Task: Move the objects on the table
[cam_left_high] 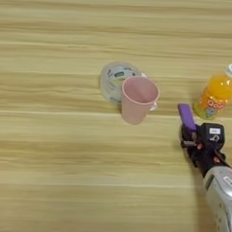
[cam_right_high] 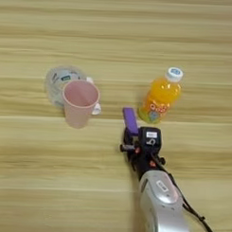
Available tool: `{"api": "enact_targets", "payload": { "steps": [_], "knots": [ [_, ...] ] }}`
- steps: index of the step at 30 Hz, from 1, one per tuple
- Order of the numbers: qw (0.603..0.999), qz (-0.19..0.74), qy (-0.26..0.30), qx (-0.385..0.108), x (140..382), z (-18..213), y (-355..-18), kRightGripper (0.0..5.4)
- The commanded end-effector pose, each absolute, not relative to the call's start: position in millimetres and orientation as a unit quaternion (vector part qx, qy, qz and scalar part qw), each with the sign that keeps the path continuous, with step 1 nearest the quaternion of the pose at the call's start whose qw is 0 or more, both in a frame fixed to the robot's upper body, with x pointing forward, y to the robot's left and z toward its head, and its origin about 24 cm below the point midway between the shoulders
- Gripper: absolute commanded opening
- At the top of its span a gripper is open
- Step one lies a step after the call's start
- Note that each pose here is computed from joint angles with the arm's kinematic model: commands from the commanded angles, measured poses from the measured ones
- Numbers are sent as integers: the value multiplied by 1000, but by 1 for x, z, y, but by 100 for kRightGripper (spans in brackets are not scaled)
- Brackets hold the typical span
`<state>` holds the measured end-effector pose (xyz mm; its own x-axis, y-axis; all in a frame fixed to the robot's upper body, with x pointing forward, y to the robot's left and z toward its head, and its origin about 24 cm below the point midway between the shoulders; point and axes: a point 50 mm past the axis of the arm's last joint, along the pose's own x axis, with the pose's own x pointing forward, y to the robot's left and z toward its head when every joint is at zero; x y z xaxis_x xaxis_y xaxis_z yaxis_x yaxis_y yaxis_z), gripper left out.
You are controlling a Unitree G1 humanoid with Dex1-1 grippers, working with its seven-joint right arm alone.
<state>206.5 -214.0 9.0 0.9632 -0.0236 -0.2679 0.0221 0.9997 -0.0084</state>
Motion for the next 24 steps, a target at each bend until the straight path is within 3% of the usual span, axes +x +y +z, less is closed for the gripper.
{"api": "enact_targets", "payload": {
  "steps": [1,10,24],
  "knots": [
    [994,-1,106,-25,212,21,-213,214],
    [996,7,68,-49,212,30,-209,307],
    [997,30,38,-59,210,38,-202,497]
  ]
}}
